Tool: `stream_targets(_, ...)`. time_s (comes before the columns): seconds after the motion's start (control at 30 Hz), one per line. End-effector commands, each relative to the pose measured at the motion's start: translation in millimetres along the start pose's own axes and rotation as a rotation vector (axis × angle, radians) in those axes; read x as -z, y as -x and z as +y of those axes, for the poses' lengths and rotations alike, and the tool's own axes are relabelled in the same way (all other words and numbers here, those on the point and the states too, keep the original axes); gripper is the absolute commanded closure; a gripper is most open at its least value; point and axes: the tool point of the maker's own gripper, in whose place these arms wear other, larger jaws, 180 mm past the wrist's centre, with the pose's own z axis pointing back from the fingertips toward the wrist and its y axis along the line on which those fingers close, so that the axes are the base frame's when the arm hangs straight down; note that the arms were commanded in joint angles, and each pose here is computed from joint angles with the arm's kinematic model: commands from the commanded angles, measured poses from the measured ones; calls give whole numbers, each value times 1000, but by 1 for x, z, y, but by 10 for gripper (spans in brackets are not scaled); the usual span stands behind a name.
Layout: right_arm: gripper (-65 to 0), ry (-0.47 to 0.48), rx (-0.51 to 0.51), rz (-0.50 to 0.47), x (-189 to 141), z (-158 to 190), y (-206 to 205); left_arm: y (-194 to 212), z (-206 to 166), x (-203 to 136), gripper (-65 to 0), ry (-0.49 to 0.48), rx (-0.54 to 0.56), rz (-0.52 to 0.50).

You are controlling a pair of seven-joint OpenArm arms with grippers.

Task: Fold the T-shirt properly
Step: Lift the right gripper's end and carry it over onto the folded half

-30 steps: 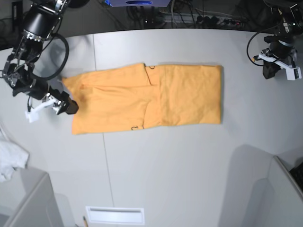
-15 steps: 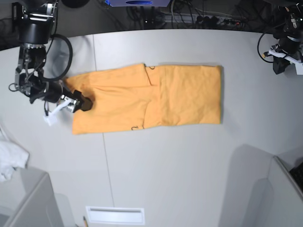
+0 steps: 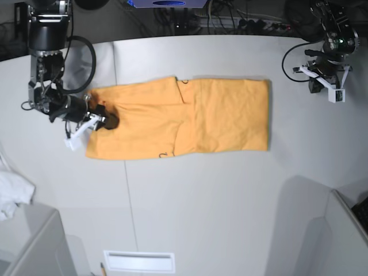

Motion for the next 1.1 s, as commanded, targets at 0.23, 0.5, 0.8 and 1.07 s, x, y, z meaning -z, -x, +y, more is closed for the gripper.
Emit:
stream_targets(0.23, 0, 56, -9, 34, -3, -10, 1, -32, -49, 19, 0, 122, 62, -61)
stream_targets(0.5, 0, 92, -10, -51, -16, 0, -35, -23, -83, 42, 0, 197, 154, 3)
stream_targets(0.8, 0, 46, -77, -185, -40, 57, -64, -25, -111, 53, 0, 181, 348, 20)
stream_targets(1.07, 0, -85, -149, -152, -27, 133, -43, -26, -117, 53, 0, 181, 383, 20)
